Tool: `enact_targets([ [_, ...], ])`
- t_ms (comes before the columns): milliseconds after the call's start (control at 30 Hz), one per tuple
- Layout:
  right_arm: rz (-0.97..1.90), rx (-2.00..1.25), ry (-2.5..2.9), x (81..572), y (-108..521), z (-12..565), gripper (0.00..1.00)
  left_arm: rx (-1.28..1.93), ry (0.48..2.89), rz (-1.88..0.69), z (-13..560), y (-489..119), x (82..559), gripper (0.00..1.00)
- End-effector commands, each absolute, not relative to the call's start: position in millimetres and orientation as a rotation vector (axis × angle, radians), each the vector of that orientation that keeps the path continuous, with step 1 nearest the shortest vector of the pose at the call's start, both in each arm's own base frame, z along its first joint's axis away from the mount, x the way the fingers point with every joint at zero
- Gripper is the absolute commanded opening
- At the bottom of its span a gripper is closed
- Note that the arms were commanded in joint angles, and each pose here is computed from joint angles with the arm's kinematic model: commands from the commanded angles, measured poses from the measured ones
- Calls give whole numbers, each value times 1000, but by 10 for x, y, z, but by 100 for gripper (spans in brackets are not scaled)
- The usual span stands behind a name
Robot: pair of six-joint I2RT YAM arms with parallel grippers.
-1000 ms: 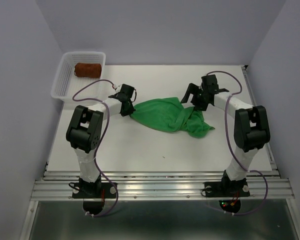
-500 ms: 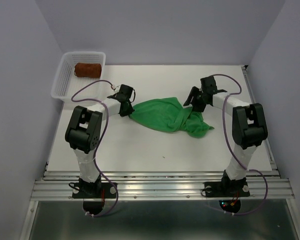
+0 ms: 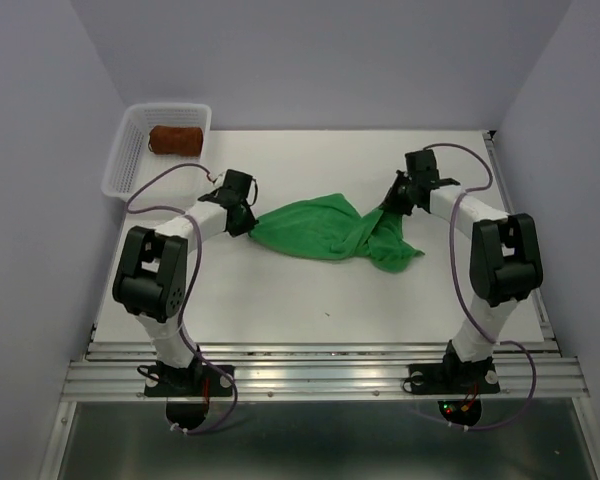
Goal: Roll the towels
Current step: Flatten the towel
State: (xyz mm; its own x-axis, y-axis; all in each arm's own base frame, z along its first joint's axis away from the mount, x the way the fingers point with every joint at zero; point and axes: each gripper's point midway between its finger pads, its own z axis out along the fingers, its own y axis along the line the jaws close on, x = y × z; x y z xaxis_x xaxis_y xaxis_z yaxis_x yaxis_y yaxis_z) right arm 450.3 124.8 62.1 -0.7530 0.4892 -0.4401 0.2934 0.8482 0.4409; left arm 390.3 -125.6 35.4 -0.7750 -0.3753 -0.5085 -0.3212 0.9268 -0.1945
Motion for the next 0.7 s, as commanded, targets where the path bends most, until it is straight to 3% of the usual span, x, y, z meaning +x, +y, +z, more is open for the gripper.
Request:
enact_targets([
  [0, 471, 460, 2180, 4644, 1134, 1685, 1, -550, 2351, -274, 1039, -1195, 4016, 0],
  [100, 478, 422, 2051, 4429, 1050, 2268, 1, -552, 2196, -392, 1626, -1192, 4059, 0],
  [333, 429, 422, 1922, 4032, 841, 2852, 1, -531, 1946, -506, 2674, -1107, 3917, 0],
  [667, 384, 394, 1726, 3429, 583, 3734, 1, -541, 1706, -547, 3660, -844, 3437, 0],
])
